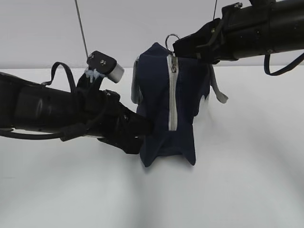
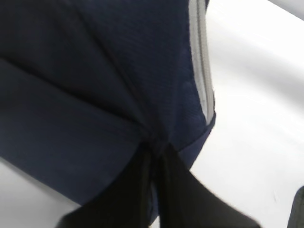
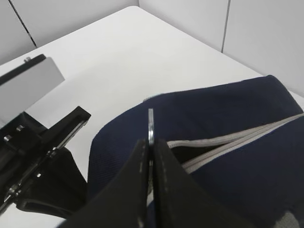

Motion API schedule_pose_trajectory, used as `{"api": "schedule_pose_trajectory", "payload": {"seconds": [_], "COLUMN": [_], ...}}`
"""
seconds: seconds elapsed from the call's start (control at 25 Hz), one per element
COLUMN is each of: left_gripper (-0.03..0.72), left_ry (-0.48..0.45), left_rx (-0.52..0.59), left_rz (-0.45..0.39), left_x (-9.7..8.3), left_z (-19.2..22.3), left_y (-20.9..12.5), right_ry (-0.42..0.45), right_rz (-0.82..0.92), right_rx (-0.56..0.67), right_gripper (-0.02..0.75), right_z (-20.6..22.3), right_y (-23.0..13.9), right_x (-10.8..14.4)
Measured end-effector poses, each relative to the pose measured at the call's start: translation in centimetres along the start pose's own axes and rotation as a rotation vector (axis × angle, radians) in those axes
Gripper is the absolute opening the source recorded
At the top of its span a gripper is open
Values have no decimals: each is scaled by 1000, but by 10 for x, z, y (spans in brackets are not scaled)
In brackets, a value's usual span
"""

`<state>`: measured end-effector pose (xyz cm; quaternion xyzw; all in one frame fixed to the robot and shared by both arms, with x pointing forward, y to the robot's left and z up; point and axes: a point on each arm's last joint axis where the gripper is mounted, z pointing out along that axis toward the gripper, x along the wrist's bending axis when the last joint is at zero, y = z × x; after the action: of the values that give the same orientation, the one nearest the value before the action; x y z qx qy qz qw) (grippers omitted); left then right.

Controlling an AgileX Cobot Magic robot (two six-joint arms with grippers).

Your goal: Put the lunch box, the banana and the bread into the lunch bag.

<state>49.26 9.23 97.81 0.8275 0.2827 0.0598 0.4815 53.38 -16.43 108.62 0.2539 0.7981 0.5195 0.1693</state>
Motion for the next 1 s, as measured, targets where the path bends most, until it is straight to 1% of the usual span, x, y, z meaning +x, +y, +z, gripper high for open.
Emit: {"api": "schedule_pose_trajectory", "payload": {"seconds": [0.28,0.56,0.76,1.0], "left_gripper": [11,11,11,11], "left_ry": [-17,-56,-70,-86], "left_rx": [40,53,60,60], "left_rz": [-23,-37,-24,-16], "left_x": [-3,-8,-9,-11], "left_z": [0,-1,-1,-1], "left_y": [-16,-24,-26,-26], "right_ry": [-5,-13,-9,-12], "right_rz": [42,57,74,62], "right_rx": [-23,-21,-2,-9], "right_gripper": [-16,-16,-16,-16], "right_z": [0,3,17,32], "right_y": [2,0,-3,4], "right_x": [-1,-3,-12,-26]}}
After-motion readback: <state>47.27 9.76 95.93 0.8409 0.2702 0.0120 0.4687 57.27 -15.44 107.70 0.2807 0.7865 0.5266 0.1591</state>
